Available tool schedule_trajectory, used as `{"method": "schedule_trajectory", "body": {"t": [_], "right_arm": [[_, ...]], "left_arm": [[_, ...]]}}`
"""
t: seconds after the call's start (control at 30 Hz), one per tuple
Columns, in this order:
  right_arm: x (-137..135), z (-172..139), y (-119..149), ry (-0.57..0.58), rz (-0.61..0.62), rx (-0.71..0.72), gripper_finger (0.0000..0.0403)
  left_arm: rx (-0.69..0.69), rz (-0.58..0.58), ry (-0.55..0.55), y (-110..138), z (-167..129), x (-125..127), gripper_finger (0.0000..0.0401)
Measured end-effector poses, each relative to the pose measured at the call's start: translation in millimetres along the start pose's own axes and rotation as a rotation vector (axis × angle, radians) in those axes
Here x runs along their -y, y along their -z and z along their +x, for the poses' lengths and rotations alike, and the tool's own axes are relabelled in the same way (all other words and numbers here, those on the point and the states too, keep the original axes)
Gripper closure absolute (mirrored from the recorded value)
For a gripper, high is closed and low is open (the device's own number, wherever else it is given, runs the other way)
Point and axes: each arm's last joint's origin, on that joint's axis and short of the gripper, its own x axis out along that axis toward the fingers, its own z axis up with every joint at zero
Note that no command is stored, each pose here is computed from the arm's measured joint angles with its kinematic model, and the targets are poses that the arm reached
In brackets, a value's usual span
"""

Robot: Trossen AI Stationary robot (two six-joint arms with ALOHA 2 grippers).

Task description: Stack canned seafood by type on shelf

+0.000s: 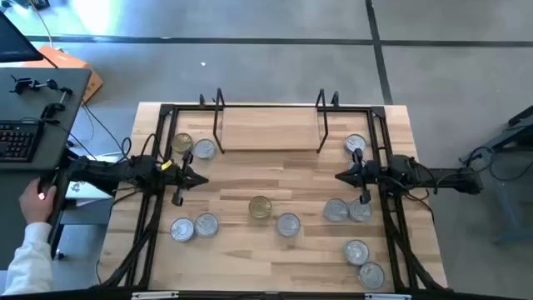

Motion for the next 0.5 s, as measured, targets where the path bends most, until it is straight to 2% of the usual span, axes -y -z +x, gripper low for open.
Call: {"method": "schedule_trajectory", "body": {"t": [0.33,0.5], "right_arm": [[0.0,0.0,0.1,0.000,0.000,0.000,0.0400],[0.0,0.0,0.0,0.000,0.000,0.000,0.0400]], "left_arm": [[0.000,-0.005,-0.003,0.0,0.0,-0.6,0.0400],[-0.001,-0.007,-0.039,0.1,0.0,-4.3,0.0400]]}}
